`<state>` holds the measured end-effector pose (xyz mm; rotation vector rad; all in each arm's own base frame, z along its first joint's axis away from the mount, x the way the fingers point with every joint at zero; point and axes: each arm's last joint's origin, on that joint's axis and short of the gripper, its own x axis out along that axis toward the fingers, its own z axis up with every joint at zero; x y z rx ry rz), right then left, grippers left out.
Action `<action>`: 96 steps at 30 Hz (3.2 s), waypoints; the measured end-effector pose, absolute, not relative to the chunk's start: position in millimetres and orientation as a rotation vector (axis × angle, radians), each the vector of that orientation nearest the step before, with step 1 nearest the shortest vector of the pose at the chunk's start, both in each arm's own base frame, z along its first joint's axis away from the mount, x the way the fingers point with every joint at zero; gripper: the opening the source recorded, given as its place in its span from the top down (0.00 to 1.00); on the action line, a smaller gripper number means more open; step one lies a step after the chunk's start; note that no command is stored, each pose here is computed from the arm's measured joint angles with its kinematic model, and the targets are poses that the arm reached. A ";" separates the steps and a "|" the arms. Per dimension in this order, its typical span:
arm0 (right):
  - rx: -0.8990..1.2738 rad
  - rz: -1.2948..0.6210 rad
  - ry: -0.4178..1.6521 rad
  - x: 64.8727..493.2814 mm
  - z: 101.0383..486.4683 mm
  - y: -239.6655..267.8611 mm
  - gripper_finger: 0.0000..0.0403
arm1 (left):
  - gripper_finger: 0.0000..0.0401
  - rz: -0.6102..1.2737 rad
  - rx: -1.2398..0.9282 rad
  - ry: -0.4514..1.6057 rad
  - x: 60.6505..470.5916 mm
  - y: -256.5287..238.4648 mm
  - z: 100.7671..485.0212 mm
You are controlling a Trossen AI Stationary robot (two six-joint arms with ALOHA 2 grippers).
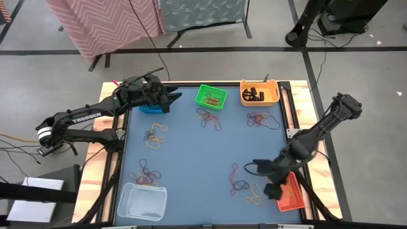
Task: Sort rubber bands into baskets
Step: Put the yellow rubber band into the orange bin, then put the yellow rubber band in the orange bin
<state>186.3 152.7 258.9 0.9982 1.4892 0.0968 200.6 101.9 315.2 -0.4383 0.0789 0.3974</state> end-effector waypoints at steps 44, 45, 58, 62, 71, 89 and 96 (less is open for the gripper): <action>0.385 -0.504 1.804 237.5 139.3 131.9 0.97 | 0.37 0.386 -0.448 0.014 201.3 102.3 321.0; 0.359 -0.548 1.795 234.9 145.9 124.8 0.98 | 0.37 0.382 -0.442 -0.006 201.5 102.3 323.2; 0.625 -0.693 1.341 171.0 269.4 61.5 0.99 | 0.37 0.361 -0.412 -0.104 201.6 102.5 333.1; 0.776 -0.507 1.254 150.0 290.7 71.0 1.00 | 0.37 0.361 -0.412 -0.103 201.6 102.5 333.1; 0.958 -0.090 1.488 124.5 304.3 119.1 1.00 | 0.37 0.362 -0.388 -0.096 201.6 102.5 332.8; 0.884 -0.318 1.728 119.6 252.3 158.4 0.94 | 0.37 0.363 -0.388 -0.095 201.6 102.5 332.7; 0.914 -0.378 1.798 120.8 247.2 162.3 0.66 | 0.37 0.336 -0.419 -0.095 201.9 101.8 332.7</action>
